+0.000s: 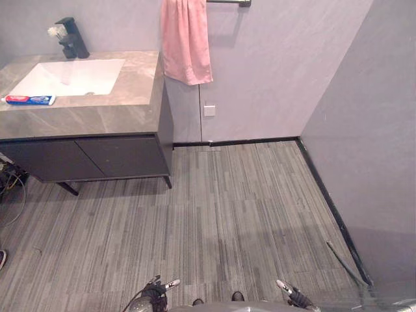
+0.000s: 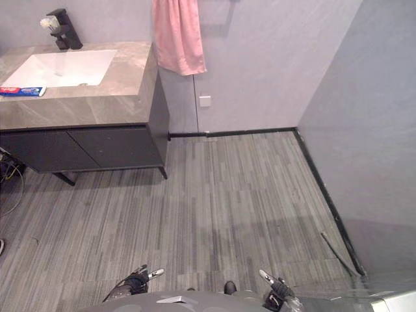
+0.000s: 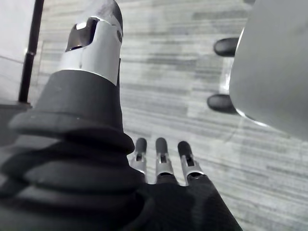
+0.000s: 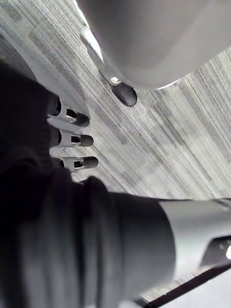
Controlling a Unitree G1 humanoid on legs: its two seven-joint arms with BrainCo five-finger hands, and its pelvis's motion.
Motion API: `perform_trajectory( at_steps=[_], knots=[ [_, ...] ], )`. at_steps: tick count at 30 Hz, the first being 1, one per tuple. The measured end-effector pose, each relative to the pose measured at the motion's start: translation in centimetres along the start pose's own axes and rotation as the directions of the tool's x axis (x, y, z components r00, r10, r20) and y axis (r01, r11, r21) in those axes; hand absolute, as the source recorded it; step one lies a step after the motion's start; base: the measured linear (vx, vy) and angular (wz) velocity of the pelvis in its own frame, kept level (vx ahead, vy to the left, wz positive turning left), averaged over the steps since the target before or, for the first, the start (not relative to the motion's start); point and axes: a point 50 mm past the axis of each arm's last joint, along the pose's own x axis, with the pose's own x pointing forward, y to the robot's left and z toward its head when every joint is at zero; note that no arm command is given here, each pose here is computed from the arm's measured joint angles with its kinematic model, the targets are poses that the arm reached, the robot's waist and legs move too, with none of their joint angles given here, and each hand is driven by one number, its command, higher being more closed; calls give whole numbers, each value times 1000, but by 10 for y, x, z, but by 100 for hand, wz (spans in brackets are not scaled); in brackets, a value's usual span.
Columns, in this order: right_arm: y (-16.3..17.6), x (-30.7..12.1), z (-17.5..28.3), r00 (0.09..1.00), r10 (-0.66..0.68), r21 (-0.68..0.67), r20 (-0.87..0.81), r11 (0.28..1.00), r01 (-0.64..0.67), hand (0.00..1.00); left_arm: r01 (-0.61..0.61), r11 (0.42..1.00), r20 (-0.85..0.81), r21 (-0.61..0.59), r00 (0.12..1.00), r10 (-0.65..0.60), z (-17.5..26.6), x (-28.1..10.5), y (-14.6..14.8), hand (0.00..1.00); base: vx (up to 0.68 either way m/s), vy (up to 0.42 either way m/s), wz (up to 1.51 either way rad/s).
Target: Organize washtable
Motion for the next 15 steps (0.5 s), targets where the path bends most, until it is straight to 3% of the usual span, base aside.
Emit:
perform_trajectory(
  at_steps=[15],
  knots=[
    [0, 0, 0, 1000, 3, -10, 0, 1000, -3, 0, 8, 1000, 1, 26, 1000, -8, 0, 0, -3, 0, -25, 0, 0]
  ],
)
